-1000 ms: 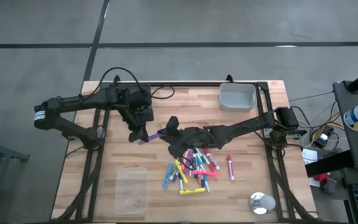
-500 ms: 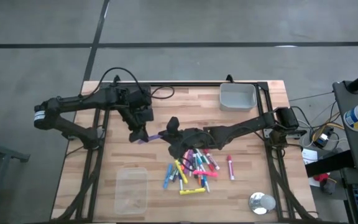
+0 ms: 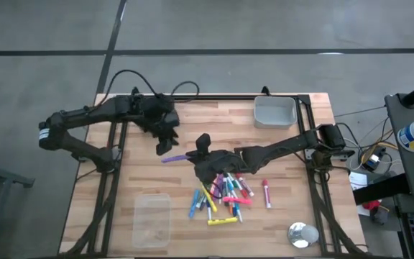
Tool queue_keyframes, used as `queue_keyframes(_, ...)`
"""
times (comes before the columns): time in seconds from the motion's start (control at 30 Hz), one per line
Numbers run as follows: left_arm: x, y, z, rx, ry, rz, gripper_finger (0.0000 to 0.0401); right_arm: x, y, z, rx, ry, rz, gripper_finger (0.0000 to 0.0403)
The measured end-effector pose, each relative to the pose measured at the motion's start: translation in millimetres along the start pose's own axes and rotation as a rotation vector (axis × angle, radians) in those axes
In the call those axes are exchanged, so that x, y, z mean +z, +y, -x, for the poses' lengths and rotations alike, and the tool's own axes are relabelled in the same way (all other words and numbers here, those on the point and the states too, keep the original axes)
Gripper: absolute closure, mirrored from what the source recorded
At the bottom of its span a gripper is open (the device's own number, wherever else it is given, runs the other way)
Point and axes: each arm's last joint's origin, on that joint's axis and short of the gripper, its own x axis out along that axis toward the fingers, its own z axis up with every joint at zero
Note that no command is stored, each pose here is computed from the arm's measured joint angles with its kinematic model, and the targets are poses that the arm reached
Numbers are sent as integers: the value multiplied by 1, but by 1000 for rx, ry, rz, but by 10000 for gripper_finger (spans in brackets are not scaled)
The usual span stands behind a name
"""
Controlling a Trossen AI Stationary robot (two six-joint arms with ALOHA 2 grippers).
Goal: Pick & Place Markers
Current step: Put the violet highlighter pen into the black bin
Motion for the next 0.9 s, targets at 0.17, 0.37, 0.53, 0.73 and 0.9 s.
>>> queue_keyframes(0.17, 8, -11, 31, 35, -132, -120, 241, -7, -2, 4, 31, 69, -131, 332)
queue_keyframes(0.37, -1, -24, 62, 19, -305, -204, 240, -4, -14, 17, 25, 65, -302, 332)
queue_keyframes(0.53, -15, -31, 81, 64, -389, -232, 240, 0, -29, 33, 6, 40, -414, 332)
queue_keyframes(0.73, -23, -37, 87, 77, -502, -278, 240, 6, -49, 53, -28, -14, -488, 332)
queue_keyframes(0.9, -26, -37, 85, 83, -515, -279, 240, 12, -64, 65, -75, -89, -516, 332)
